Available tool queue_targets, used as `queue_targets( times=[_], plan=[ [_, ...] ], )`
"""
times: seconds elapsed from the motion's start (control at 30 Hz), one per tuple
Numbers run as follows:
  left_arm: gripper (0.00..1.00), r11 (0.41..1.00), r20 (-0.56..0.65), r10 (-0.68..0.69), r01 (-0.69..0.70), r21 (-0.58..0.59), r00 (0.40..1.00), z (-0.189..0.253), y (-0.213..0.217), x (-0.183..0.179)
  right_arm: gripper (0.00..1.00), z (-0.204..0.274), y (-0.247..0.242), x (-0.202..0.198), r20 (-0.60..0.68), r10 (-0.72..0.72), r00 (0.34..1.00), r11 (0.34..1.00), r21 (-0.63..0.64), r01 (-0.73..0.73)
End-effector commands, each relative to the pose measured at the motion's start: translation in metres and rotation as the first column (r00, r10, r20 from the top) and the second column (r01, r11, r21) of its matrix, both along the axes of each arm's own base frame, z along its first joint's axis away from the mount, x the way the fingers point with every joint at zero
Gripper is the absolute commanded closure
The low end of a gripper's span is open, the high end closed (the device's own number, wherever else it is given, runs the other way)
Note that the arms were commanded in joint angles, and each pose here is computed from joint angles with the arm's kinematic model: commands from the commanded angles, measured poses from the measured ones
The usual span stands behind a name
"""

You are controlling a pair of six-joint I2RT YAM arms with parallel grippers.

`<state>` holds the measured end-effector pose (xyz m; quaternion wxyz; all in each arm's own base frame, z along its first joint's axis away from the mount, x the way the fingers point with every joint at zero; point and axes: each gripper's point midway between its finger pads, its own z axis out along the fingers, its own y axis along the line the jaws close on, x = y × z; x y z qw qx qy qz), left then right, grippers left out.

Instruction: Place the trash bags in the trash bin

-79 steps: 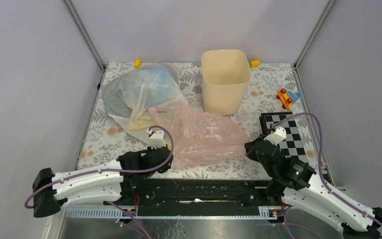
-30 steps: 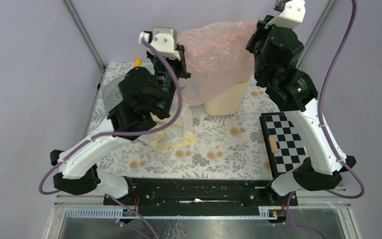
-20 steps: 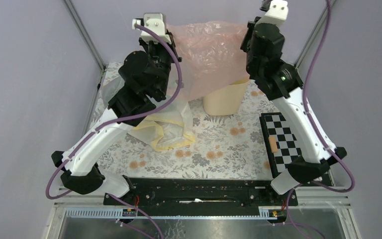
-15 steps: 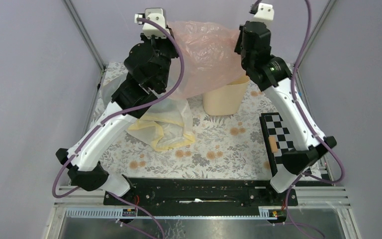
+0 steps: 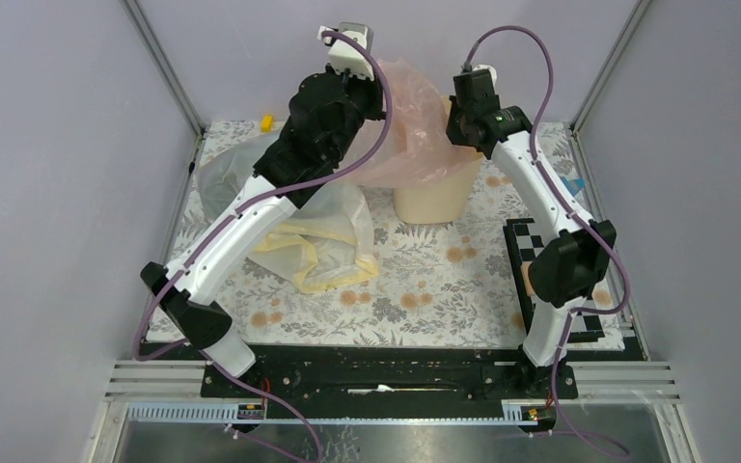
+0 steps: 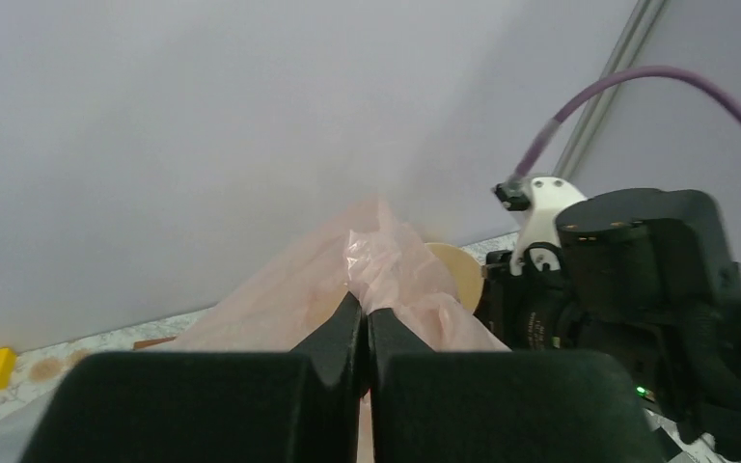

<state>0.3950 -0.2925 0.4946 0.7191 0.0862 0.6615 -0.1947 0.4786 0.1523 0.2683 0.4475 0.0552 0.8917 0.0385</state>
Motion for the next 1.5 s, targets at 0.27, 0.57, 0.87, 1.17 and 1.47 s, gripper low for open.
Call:
queue_targets(
  times=[0.27,0.57,0.87,1.17,1.47],
  plan=[
    [1.0,0.986,0.061,-0.155,0.159,-0.055,0.986,0.007,-0.047,0.026,0.64,0.058,-0.033,-0.003,0.081,0.04,0.996,0.999,0.033,-0.042],
    [1.0,0.941,0.065,-0.297,0.303,-0.152,0.953,0.013,-0.09,0.033,0.35,0.11,-0.025,-0.055,0.262,0.278,0.924,0.959,-0.014,-0.285],
    [1.0,0.808,0.092,-0.478,0.478,-0.345,0.874,0.03,-0.126,0.018,0.1,0.155,0.017,-0.097,0.481,0.507,0.715,0.824,-0.028,-0.566],
    [1.0,0.736,0.083,-0.55,0.529,-0.422,0.831,0.029,-0.14,0.012,0.23,0.137,0.027,-0.061,0.451,0.456,0.767,0.84,0.068,-0.539],
    [0.43,0.769,0.074,-0.538,0.525,-0.365,0.84,0.053,-0.112,-0.016,0.95,0.115,-0.022,-0.04,0.387,0.205,0.899,0.962,0.092,-0.259]
  ],
)
